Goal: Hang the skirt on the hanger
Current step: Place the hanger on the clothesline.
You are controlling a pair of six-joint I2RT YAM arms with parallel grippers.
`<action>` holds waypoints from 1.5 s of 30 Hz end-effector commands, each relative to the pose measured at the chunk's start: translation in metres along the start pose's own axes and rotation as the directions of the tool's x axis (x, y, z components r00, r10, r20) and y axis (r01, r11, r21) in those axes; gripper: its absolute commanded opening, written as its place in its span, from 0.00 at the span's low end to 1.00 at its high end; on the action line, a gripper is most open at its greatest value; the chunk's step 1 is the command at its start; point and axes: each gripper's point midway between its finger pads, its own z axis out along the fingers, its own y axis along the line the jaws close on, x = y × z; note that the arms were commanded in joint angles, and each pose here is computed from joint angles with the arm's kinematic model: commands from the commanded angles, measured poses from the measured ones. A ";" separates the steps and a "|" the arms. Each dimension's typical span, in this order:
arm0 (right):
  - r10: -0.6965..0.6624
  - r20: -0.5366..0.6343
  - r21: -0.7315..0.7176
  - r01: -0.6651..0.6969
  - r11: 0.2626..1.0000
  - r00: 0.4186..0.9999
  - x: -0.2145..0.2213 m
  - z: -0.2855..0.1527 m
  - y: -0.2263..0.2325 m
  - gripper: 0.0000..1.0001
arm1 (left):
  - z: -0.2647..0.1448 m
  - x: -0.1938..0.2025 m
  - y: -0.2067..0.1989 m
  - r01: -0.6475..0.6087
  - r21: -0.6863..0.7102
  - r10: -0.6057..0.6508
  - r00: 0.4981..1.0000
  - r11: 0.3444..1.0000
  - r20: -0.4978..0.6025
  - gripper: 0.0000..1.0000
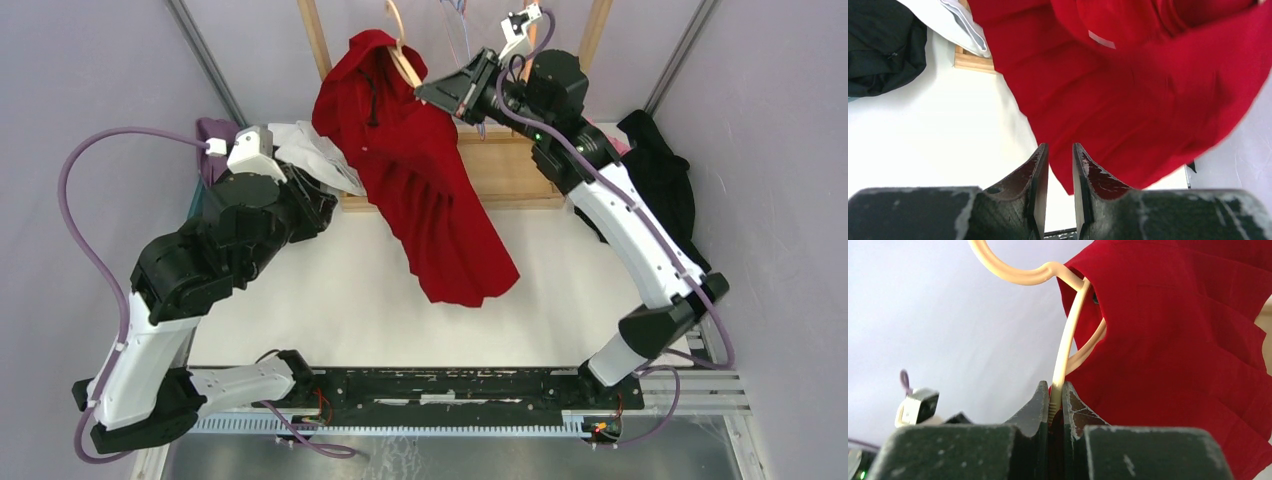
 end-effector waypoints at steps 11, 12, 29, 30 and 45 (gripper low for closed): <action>-0.003 0.408 -0.261 0.120 0.958 0.913 -0.149 0.014 0.047 0.01 | 0.002 0.009 0.004 -0.010 -0.014 0.010 0.999 1.000 -0.033 0.30; 0.002 0.414 -0.266 0.119 0.957 0.910 -0.153 0.017 0.044 0.01 | 0.003 0.010 0.004 -0.012 -0.017 0.011 0.999 1.000 -0.036 0.30; 0.077 0.366 -0.247 0.017 0.969 0.927 -0.142 0.059 -0.014 0.01 | 0.013 0.020 0.003 -0.027 -0.029 0.026 0.998 0.999 -0.058 0.30; 0.079 0.364 -0.242 0.012 0.970 0.928 -0.140 0.061 -0.018 0.01 | 0.013 0.020 0.003 -0.028 -0.030 0.027 0.998 0.999 -0.059 0.30; 0.092 0.273 -0.181 -0.043 0.983 0.957 -0.088 0.099 -0.047 0.01 | 0.012 0.027 0.010 -0.020 -0.031 0.018 0.998 0.999 -0.059 0.30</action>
